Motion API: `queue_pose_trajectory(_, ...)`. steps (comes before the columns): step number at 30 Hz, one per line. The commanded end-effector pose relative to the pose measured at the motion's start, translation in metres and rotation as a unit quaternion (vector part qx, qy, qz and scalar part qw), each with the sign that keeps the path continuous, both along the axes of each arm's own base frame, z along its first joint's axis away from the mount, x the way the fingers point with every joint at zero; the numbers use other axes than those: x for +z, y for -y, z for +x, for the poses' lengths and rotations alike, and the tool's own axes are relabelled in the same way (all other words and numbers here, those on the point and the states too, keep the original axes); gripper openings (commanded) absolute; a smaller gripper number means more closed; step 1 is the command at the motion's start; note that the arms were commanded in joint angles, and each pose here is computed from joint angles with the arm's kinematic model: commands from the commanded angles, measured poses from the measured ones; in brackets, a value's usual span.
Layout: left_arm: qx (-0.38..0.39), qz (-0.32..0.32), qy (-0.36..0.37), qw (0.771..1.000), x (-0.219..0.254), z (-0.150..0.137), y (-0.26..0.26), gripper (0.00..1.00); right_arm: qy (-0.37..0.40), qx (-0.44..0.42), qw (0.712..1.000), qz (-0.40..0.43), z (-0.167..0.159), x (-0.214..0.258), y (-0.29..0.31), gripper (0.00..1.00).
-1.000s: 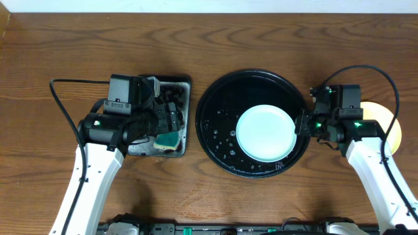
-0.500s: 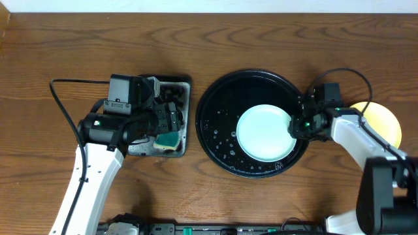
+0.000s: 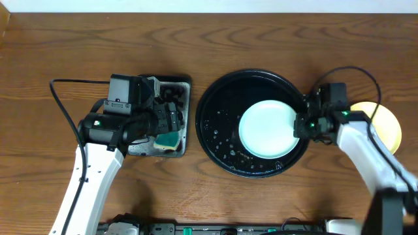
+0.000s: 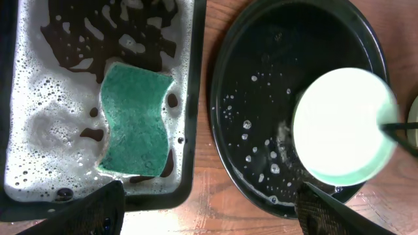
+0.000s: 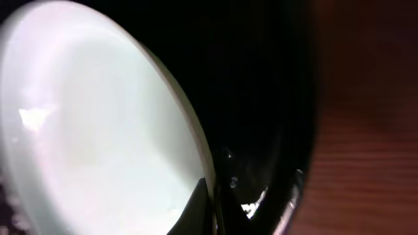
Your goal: Clean dirty plates on tray and stack at the side
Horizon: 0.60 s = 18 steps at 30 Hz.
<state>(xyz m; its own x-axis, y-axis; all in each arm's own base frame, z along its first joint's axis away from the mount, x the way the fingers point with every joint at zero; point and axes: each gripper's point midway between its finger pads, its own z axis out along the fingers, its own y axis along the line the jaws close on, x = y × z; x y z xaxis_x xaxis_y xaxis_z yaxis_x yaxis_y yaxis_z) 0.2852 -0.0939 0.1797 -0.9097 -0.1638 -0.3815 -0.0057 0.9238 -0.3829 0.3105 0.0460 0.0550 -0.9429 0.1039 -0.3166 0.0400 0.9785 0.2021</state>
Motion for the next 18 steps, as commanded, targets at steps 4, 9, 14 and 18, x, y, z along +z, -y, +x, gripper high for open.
queue_pose_trajectory(4,-0.004,0.0,0.009,1.0,0.006,0.003,0.0,0.83,0.136,0.01,0.979,-0.153,0.0,0.076,0.003,0.01)
queue_pose_trajectory(9,-0.004,0.0,0.009,1.0,0.006,0.003,0.0,0.83,0.229,0.016,0.935,-0.27,-0.007,0.121,-0.01,0.01)
queue_pose_trajectory(14,-0.004,0.0,0.009,1.0,0.006,0.003,0.0,0.83,0.317,0.018,0.864,-0.391,-0.021,0.164,-0.027,0.01)
queue_pose_trajectory(18,-0.004,0.0,0.009,1.0,0.006,0.003,0.0,0.83,0.376,0.044,0.814,-0.441,-0.037,0.191,-0.053,0.01)
